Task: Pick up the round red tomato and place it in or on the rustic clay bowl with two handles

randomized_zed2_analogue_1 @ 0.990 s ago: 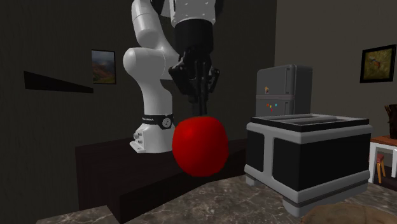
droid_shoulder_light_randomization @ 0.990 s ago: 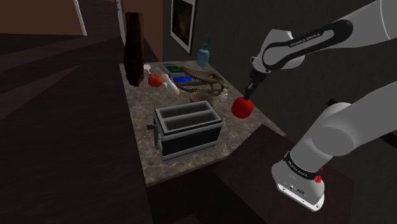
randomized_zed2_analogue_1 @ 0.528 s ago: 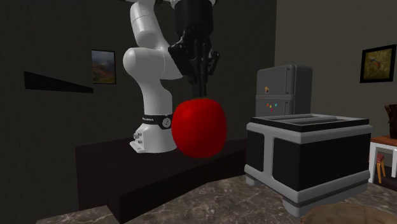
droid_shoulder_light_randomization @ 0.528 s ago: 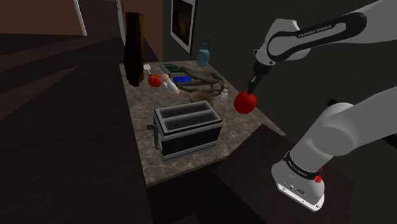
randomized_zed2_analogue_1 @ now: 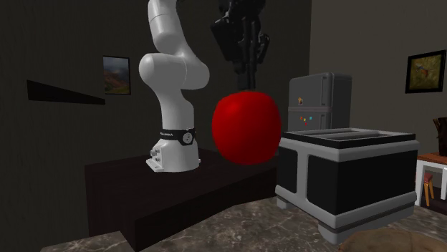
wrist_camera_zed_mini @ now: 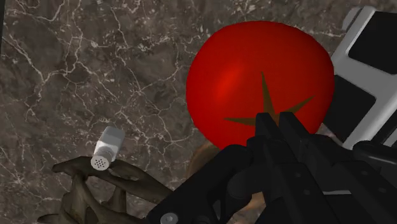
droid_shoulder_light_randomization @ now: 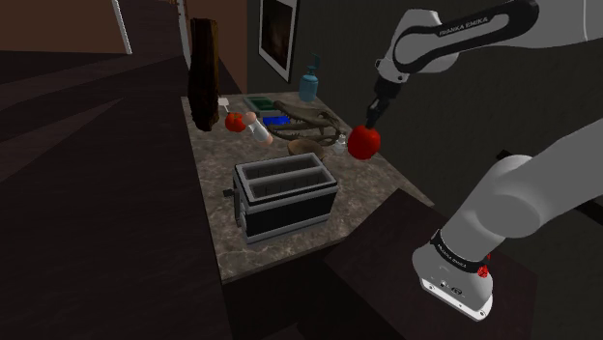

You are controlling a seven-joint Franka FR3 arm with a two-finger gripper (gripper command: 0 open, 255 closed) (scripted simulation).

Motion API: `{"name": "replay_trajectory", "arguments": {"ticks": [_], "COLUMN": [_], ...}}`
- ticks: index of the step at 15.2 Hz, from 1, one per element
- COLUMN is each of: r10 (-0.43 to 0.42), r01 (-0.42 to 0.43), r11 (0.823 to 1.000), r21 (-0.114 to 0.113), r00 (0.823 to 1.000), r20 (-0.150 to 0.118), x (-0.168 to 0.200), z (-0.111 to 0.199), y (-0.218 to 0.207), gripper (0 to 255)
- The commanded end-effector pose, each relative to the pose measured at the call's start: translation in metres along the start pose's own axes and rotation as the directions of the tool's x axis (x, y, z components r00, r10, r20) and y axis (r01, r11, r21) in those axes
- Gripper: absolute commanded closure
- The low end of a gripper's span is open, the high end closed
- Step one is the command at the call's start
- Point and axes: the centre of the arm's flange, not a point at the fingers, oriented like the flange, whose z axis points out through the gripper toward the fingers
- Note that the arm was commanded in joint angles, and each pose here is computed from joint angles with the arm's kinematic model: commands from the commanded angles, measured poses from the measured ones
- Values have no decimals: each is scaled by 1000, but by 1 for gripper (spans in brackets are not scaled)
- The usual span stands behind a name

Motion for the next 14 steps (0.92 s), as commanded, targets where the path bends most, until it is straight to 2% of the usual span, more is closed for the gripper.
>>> {"name": "replay_trajectory", "arguments": {"ticks": [1,14], "r10": [-1,-1], "r01": [1,1], "r11": [1000,1000], "r21": [0,0], "r00": [1000,1000], "r20": [0,0], "x": [28,196], "z": [-6,-42], "y": [-4,-13], "gripper": [255,255]}}
